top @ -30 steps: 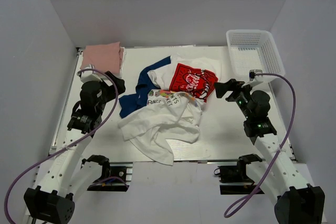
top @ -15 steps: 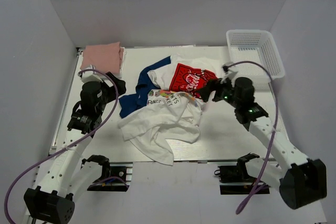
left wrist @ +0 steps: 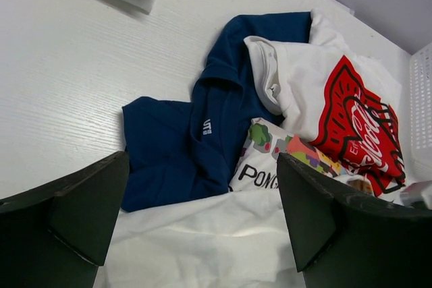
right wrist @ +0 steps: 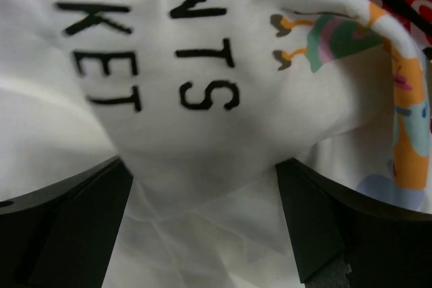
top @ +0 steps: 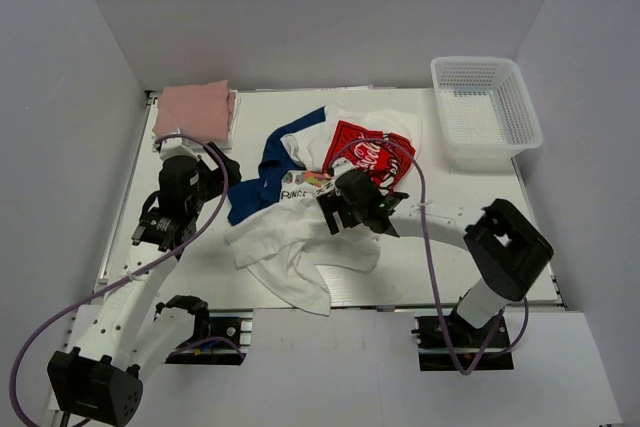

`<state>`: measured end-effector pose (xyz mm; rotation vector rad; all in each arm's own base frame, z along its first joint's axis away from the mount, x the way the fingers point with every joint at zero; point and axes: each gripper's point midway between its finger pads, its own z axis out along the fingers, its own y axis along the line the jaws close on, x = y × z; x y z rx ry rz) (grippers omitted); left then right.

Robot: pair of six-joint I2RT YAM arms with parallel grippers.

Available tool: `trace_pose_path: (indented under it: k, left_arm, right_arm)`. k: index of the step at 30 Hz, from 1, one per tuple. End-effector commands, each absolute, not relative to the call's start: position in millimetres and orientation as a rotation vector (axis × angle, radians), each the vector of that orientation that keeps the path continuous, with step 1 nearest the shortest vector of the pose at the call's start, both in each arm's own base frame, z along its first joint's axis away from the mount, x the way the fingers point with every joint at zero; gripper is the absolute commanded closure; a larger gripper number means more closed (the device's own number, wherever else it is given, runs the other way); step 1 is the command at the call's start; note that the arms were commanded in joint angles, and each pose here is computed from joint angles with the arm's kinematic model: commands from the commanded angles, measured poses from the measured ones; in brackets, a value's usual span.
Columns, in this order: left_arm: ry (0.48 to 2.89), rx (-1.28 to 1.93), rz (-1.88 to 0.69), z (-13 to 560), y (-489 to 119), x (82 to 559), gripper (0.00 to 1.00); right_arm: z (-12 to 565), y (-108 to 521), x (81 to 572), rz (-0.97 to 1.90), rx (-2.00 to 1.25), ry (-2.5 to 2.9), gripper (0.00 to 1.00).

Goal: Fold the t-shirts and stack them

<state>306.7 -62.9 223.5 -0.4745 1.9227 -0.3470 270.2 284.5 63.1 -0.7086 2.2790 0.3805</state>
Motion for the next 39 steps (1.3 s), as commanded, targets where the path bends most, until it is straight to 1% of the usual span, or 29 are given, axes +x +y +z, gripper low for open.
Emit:
trace_pose_path:
  k: [1,2,3,4,5,6,9,12,14,16,17,19,22,23,24,25,26,27,28,29,30,31,33,34,35,36,37,38,39]
  left_arm:
    - [1.929,-0.506,-0.321,217.9,-58.2,305.9,0.0]
    - [1.929,-0.506,-0.321,217.9,-58.2,305.9,0.0]
    - [1.947,-0.507,-0.313,213.3,-58.1,305.6,0.0]
    - [1.947,-0.507,-0.313,213.3,-58.1,305.6,0.0]
    - [1.953,-0.514,-0.298,211.1,-55.9,304.5,0.0]
    - [1.953,-0.514,-0.298,211.1,-55.9,304.5,0.0]
    - [1.956,-0.506,-0.304,211.1,-58.7,304.0,0.0]
    - [1.949,-0.5,-0.317,214.1,-60.0,302.7,0.0]
    - [1.939,-0.508,-0.327,216.9,-60.1,301.8,0.0]
    - [1.928,-0.507,-0.332,219.2,-60.5,303.2,0.0]
    - [1.931,-0.502,-0.34,219.2,-62.1,303.0,0.0]
    - [1.931,-0.502,-0.34,219.2,-62.1,303.0,0.0]
    - [1.927,-0.509,-0.329,219.3,-60.0,303.3,0.0]
    - [1.915,-0.514,-0.323,222.0,-57.8,302.7,0.0]
    - [1.911,-0.52,-0.314,222.1,-56.2,302.9,0.0]
    - [1.911,-0.52,-0.314,222.1,-56.2,302.9,0.0]
    - [1.911,-0.52,-0.314,222.1,-56.2,302.9,0.0]
    - [1.911,-0.52,-0.314,222.1,-56.2,302.9,0.0]
    - [1.908,-0.526,-0.304,222.1,-54.4,303.2,0.0]
    - [1.916,-0.527,-0.3,219.5,-54.6,304.1,0.0]
    - [1.912,-0.533,-0.289,219.6,-52.7,304.4,0.0]
    - [1.912,-0.533,-0.289,219.6,-52.7,304.4,0.0]
    - [1.926,-0.539,-0.272,215.1,-51.0,304.3,0.0]
    - [1.923,-0.544,-0.263,215.2,-49.4,304.5,0.0]
    - [1.933,-0.545,-0.258,212.1,-49.7,305.5,0.0]
    - [1.933,-0.545,-0.258,212.1,-49.7,305.5,0.0]
    - [1.933,-0.545,-0.258,212.1,-49.7,305.5,0.0]
    - [1.923,-0.544,-0.263,217.0,-49.9,306.5,0.0]
    - [1.926,-0.544,-0.262,217.7,-50.5,308.6,0.0]
  right_arm:
    - [65.8,273.4,299.1,0.137,-0.554,2.24,0.1]
    - [58.4,273.6,300.0,0.108,-0.55,2.246,0.12]
    - [58.8,276.7,301.4,0.114,-0.543,2.242,0.47]
    - [58.4,274.9,301.2,0.1,-0.524,2.252,0.72]
    - [60.3,276.2,301.2,0.111,-0.484,2.266,0.93]
    - [72.2,283.1,305.1,0.138,-0.465,2.254,1.0]
    - [116.2,291.6,305.8,0.22,-0.444,2.171,1.0]
    - [188.0,291.8,306.5,0.331,-0.401,2.04,1.0]
    - [226.7,282.5,316.6,0.3,-0.332,1.963,1.0]
    - [280.0,272.6,321.8,0.3,-0.278,1.858,1.0]
    - [293.5,264.4,326.4,0.274,-0.233,1.829,1.0]
    - [343.9,251.5,334.2,0.26,-0.183,1.719,1.0]
    - [397.6,212.4,359.0,0.092,-0.086,1.588,1.0]
    - [444.7,192.2,368.9,0.082,0.051,1.492,1.0]
    - [458.2,179.4,373.5,-0.008,0.022,1.465,1.0]
    - [460.5,158.3,392.5,-0.121,0.035,1.462,1.0]
    - [508.4,142.2,389.2,-0.131,0.082,1.377,1.0]
    - [523.7,133.6,393.9,-0.151,0.109,1.341,1.0]
    - [521.3,117.4,412.9,-0.259,0.093,1.35,1.0]
    - [571.4,101.2,402.6,-0.238,0.165,1.251,1.0]
    - [581.1,90.8,404.2,-0.269,0.189,1.231,1.0]
    - [584.3,71.1,422.0,-0.385,0.193,1.227,1.0]
    - [607.8,54.0,427.2,-0.423,0.242,1.163,1.0]
    - [606.9,21.2,436.4,-0.511,0.274,1.16,1.0]
    - [595.0,19.7,458.2,-0.549,0.254,1.187,1.0]
    - [594.8,14.1,465.4,-0.55,0.256,1.178,1.0]
    - [591.4,-11.6,473.3,-0.596,0.28,1.176,1.0]
    - [567.8,-12.7,500.0,-0.607,0.256,1.218,1.0]
    - [554.8,-18.4,511.5,-0.603,0.271,1.235,1.0]
